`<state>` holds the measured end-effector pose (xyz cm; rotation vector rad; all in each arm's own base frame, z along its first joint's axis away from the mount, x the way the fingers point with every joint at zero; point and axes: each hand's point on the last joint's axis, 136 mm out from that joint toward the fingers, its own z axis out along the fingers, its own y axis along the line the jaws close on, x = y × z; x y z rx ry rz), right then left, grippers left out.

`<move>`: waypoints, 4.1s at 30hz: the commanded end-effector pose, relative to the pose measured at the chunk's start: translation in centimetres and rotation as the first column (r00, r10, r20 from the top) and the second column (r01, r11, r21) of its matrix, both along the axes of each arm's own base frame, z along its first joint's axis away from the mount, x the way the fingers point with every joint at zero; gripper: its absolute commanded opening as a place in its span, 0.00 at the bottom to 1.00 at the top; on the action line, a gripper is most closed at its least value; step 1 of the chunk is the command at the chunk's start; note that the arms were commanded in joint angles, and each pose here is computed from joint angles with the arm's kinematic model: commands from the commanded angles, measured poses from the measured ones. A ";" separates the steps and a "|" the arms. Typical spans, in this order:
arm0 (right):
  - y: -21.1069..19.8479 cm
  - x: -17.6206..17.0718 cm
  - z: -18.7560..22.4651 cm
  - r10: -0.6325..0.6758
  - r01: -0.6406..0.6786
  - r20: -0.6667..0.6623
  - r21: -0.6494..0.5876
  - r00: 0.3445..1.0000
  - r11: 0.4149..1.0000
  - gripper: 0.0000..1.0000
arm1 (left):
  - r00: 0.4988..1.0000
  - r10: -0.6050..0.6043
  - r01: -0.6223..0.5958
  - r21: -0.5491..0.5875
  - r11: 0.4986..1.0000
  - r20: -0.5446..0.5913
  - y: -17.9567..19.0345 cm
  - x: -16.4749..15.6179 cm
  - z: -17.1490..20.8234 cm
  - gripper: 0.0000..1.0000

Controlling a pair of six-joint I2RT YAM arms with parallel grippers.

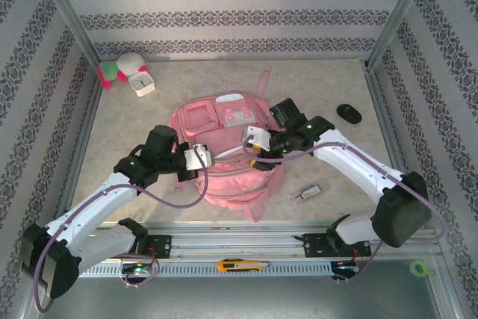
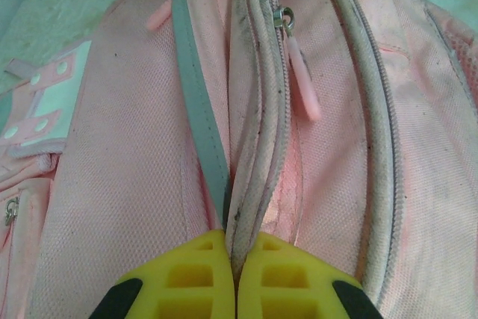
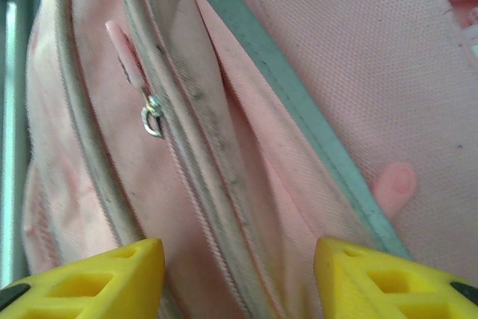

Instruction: Pack books, pencil case, and school supplies into a backpack

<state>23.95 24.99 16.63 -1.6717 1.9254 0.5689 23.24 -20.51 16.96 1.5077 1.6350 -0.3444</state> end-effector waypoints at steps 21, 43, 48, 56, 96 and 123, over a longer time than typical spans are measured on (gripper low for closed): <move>4.2 0.1 6.5 -0.252 0.271 -0.098 0.338 0.963 0.902 0.00 | 0.614 0.438 -0.733 -0.270 0.624 -0.656 3.8 -1.1 6.3 0.61; 9.2 -0.9 8.9 -0.217 0.320 -0.300 0.357 0.929 0.878 0.00 | 0.473 0.444 -0.781 -0.128 0.612 -0.761 0.2 -2.1 3.7 0.55; 10.0 -1.2 9.4 -0.202 0.309 -0.304 0.360 0.931 0.880 0.00 | 0.498 0.461 -0.782 -0.151 0.605 -0.734 -0.4 -0.9 3.8 0.47; 10.0 -1.4 9.4 -0.217 0.315 -0.289 0.352 0.932 0.881 0.00 | 0.475 0.543 -0.830 -0.147 0.538 -0.693 0.5 0.6 3.1 0.14; 10.3 -1.1 2.5 -0.127 0.117 0.138 0.076 0.982 0.990 0.63 | 0.582 0.601 -0.771 -0.138 0.621 -0.548 4.3 -1.0 2.6 0.01; 7.0 -2.5 4.1 -0.010 -0.007 0.260 0.064 0.966 0.998 0.00 | 0.495 0.736 -0.840 -0.039 0.540 -0.461 6.6 1.3 -3.1 0.00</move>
